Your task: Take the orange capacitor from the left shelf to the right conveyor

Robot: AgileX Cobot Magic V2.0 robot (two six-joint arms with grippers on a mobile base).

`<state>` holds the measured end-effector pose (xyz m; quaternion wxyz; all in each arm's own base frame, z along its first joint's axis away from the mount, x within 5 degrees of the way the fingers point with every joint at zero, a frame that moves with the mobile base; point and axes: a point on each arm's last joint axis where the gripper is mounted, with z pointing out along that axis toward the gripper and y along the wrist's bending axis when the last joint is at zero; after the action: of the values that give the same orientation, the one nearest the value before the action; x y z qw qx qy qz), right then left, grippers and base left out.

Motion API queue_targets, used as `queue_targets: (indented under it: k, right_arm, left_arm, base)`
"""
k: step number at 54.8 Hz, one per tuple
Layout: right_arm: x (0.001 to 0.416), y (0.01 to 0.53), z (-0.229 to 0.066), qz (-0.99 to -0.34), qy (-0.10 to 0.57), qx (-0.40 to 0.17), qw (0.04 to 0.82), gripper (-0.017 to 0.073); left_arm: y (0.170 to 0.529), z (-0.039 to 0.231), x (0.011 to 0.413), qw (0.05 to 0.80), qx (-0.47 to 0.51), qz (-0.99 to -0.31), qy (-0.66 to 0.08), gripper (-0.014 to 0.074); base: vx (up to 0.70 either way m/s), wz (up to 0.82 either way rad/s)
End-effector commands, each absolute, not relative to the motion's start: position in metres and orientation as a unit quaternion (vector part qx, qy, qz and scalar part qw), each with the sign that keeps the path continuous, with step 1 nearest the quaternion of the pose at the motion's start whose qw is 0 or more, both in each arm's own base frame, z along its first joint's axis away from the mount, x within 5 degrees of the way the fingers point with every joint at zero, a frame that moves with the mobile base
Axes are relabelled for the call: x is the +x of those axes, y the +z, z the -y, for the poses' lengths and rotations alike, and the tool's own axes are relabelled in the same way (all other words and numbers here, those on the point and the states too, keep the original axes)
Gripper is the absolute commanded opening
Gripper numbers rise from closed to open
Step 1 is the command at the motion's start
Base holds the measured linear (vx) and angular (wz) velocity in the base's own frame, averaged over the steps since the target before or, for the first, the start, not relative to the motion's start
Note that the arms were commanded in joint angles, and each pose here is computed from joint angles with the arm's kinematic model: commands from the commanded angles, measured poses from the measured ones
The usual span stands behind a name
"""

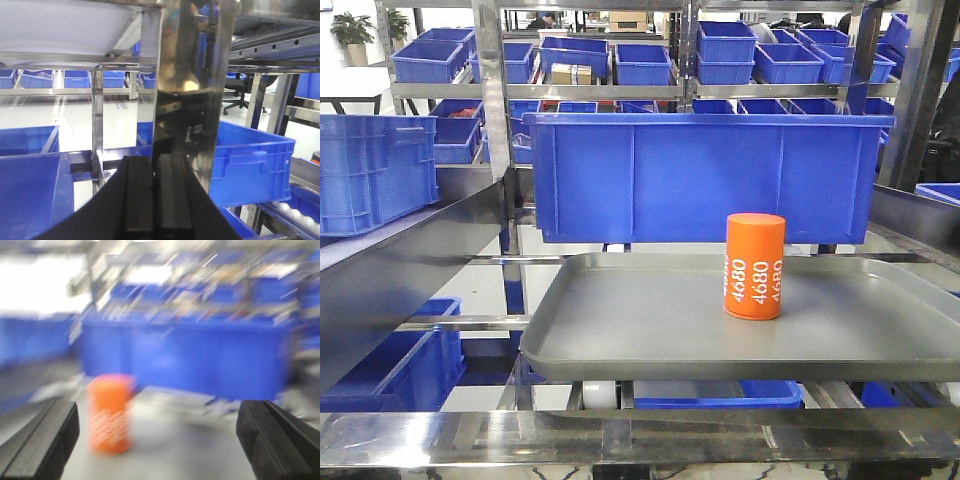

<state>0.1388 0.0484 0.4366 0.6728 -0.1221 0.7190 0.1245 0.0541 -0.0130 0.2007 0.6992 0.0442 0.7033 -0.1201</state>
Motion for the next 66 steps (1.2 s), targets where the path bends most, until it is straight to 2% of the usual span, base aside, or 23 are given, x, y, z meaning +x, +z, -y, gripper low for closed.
queue_targets:
  k: [1, 2, 3, 42, 49, 52, 56, 66]
  right_arm:
    - [0.151, 0.454, -0.064, -0.695, 0.147, -0.147, 0.688, 0.0671]
    - [0.153, 0.454, -0.066, -0.697, 0.151, -0.149, 0.685, 0.0671]
    - [0.186, 0.449, -0.086, -0.724, 0.164, -0.156, 0.652, 0.0665]
    - [0.266, 0.423, -0.12, -0.76, 0.165, -0.145, 0.612, 0.0643]
    - [0.273, 0.419, -0.122, -0.761, 0.169, -0.138, 0.611, 0.0597]
    - [0.275, 0.417, -0.123, -0.762, 0.17, -0.136, 0.61, 0.055]
    - [0.275, 0.418, -0.123, -0.76, 0.17, -0.135, 0.612, 0.0432]
    - [0.271, 0.42, -0.122, -0.76, 0.168, -0.139, 0.612, -0.0018]
  left_arm:
    - [0.219, 0.012, 0.052, 0.738, 0.039, -0.661, -0.132, -0.0006]
    - [0.219, 0.012, 0.052, 0.738, 0.039, -0.661, -0.132, -0.0006]
    - [0.219, 0.012, 0.052, 0.738, 0.039, -0.661, -0.132, -0.0006]
    - [0.219, 0.012, 0.052, 0.738, 0.039, -0.661, -0.132, -0.0006]
    - [0.219, 0.012, 0.052, 0.738, 0.039, -0.661, -0.132, -0.0006]
    - [0.219, 0.012, 0.052, 0.738, 0.039, -0.661, -0.132, -0.0006]
    - [0.219, 0.012, 0.052, 0.738, 0.039, -0.661, -0.132, -0.0006]
    - [0.219, 0.012, 0.052, 0.738, 0.039, -0.661, -0.132, -0.0006]
  base:
    - [0.0, 0.0]
    - [0.0, 0.0]
    - [0.0, 0.0]
    - [0.0, 0.0]
    - [0.0, 0.0]
    - [0.0, 0.0]
    - [0.0, 0.0]
    - [0.0, 0.0]
